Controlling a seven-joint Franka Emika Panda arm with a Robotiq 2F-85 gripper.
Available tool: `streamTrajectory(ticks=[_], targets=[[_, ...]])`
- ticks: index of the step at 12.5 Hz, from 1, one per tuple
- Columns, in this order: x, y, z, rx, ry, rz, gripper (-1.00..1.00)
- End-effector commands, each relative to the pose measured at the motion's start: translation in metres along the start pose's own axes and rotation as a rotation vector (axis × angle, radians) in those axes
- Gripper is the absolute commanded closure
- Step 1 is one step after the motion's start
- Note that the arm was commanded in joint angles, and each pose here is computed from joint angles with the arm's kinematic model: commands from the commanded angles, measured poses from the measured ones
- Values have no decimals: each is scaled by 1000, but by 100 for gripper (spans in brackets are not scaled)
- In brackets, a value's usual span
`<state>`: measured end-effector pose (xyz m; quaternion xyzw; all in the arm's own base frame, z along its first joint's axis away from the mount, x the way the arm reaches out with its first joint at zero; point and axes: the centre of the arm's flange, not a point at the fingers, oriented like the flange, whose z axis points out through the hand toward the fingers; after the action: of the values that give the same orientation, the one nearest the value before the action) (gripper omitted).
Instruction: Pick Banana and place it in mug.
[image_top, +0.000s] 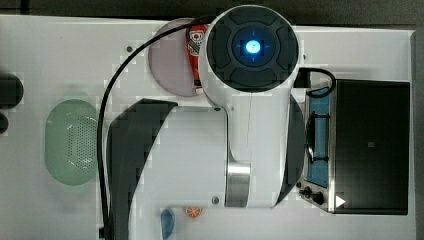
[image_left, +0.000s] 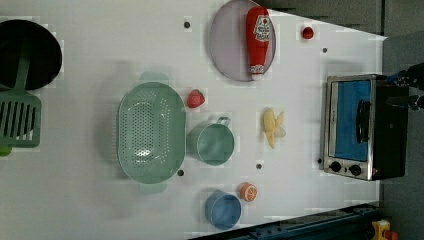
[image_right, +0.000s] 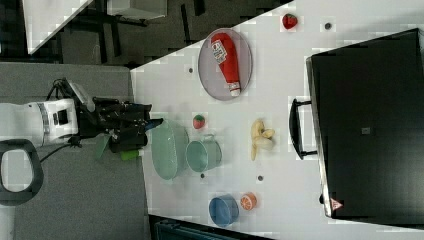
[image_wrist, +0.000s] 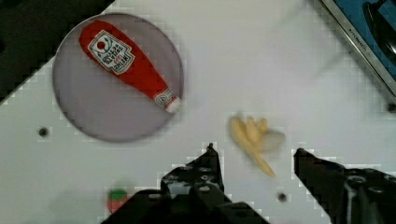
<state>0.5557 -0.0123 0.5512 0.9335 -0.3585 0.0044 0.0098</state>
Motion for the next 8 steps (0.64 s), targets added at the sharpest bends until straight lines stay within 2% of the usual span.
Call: streamTrajectory(ticks=[1, 3, 6, 8], targets=[[-62, 82, -50, 5, -14, 78, -59], [-62, 81, -36, -9, -29, 72, -100], [-59, 75, 23, -42, -72, -42, -100], [-53, 68, 71, -34, -71, -190, -100]])
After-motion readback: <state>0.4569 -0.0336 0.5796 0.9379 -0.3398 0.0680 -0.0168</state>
